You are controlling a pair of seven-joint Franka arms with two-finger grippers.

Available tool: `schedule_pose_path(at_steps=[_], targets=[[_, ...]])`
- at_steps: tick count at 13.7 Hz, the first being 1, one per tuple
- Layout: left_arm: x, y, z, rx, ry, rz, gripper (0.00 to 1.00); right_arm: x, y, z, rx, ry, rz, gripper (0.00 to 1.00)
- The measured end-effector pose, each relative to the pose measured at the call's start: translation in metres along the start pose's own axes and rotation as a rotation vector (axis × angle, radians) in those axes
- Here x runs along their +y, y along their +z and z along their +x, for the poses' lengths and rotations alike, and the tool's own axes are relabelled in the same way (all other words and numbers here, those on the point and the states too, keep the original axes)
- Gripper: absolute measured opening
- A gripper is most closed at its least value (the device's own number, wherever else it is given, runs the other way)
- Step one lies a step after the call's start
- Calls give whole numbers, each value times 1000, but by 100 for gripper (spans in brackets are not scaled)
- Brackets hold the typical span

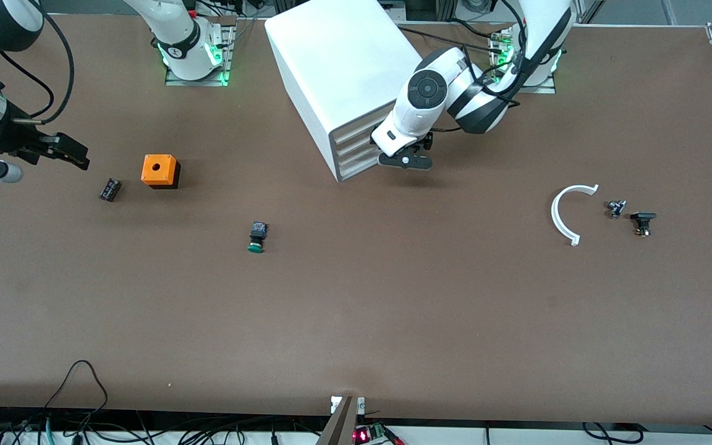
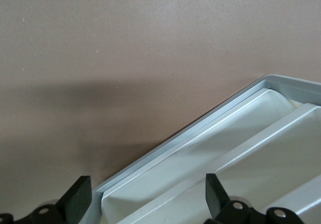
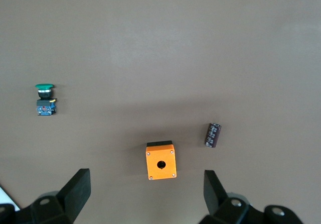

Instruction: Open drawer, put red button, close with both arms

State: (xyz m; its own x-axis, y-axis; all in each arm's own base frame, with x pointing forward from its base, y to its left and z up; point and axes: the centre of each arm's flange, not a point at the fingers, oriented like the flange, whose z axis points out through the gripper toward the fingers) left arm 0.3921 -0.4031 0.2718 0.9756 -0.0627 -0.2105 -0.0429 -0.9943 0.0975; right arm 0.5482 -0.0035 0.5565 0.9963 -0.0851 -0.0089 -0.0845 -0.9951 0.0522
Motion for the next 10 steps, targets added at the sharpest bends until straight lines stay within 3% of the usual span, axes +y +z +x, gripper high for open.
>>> schedule_pose_path(at_steps=[4,10], targets=[[-27,-32,24,61,-65,-17,100,2,-8,-1,8,-79,0,100],[-176,-152,123,287,-371,-79,100,8,-20,-5,-20,-79,-1,100]])
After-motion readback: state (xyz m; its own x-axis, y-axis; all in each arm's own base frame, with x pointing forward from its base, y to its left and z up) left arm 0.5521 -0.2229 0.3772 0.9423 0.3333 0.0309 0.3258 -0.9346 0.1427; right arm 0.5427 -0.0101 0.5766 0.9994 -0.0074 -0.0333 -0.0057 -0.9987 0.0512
